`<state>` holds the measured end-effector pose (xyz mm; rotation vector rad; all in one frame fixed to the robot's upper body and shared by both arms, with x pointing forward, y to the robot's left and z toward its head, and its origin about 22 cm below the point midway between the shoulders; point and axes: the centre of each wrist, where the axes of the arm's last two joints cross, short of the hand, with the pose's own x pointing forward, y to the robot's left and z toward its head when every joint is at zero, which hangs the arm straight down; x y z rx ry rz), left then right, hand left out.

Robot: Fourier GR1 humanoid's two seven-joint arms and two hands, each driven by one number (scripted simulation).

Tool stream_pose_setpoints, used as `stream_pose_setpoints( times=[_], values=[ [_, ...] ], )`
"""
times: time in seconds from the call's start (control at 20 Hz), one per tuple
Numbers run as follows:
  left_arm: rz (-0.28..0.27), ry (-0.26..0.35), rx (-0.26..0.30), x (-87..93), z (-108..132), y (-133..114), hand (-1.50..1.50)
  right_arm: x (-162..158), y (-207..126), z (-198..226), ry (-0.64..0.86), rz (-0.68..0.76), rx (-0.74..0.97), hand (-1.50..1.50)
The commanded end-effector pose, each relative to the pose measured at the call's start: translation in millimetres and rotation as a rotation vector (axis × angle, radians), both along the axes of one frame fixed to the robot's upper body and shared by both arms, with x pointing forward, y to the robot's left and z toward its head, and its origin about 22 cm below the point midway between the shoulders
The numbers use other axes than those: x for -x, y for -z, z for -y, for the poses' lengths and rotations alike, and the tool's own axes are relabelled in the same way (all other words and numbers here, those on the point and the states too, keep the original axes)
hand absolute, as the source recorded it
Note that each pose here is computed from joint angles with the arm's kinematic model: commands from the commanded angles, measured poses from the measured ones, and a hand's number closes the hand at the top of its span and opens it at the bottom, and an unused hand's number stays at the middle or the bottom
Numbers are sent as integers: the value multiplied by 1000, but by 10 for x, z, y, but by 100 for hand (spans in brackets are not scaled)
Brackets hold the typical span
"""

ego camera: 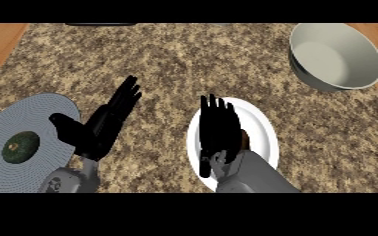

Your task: Pick the lemon from the plate and place it in the bowl

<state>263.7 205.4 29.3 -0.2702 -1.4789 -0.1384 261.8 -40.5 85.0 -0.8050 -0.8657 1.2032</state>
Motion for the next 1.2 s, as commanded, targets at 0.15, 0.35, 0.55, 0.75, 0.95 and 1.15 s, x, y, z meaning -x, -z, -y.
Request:
stream_pose_setpoints(
  times=[0.15,0.35,0.55,0.75,0.95,1.15],
  values=[
    [2,9,10,-66,133,-57,0,-80,188,-61,98,-67,153,-150],
    [5,3,7,63,-5,80,0,-230,77,5,105,-62,157,-150],
    [7,-22,0,-201,-46,-39,0,-104,303,-49,115,-49,153,-150],
    [-7,-8,8,28,11,-16,0,-41,438,-52,145,-38,165,-150],
    [7,-13,-7,32,86,65,0,13,619,46,132,-35,160,-150],
    [-16,6,7,-127,252,-153,0,-12,555,8,124,-28,162,-150]
  ],
)
